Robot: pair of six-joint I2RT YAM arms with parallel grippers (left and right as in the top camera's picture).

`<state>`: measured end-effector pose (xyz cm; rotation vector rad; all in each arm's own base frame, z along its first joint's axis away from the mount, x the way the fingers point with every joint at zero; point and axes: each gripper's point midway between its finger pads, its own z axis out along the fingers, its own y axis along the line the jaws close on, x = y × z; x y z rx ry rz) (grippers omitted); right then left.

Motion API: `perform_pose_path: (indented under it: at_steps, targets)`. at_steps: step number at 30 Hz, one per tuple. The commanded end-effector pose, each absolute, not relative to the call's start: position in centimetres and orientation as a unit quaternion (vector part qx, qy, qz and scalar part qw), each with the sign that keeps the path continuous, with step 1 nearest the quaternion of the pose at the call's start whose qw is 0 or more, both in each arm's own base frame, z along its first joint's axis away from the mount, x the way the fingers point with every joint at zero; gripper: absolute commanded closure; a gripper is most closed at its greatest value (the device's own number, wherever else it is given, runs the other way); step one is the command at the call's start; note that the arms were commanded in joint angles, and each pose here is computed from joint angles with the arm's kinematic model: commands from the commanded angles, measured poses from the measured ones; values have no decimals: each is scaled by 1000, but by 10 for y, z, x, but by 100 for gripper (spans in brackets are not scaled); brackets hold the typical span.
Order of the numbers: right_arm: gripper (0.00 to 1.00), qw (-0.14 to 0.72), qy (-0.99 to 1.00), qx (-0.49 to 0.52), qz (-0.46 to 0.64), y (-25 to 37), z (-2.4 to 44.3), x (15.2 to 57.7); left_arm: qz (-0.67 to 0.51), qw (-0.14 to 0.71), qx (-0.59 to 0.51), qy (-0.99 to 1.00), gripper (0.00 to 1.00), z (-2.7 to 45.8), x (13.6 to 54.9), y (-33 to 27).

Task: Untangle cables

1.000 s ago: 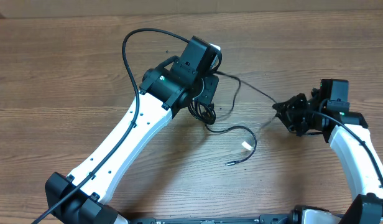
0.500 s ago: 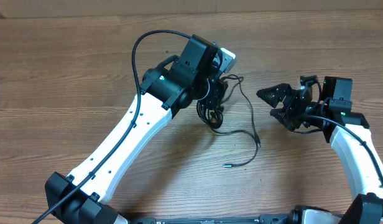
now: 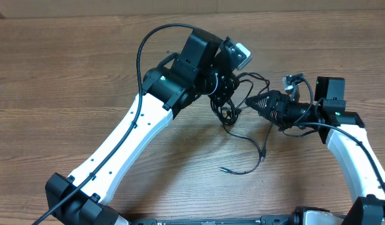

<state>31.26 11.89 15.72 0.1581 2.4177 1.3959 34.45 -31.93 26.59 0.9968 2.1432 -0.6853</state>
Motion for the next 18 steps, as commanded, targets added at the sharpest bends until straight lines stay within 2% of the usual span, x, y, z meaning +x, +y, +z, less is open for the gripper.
perform_pose_path:
  at_steps: [1, 18]
  targets:
    - [0, 165, 854, 38, 492, 128, 157, 308, -295, 356, 356, 812, 96, 291, 347, -326]
    - [0, 153, 854, 9, 497, 147, 158, 301, -341, 362, 262, 827, 96, 308, 360, -332]
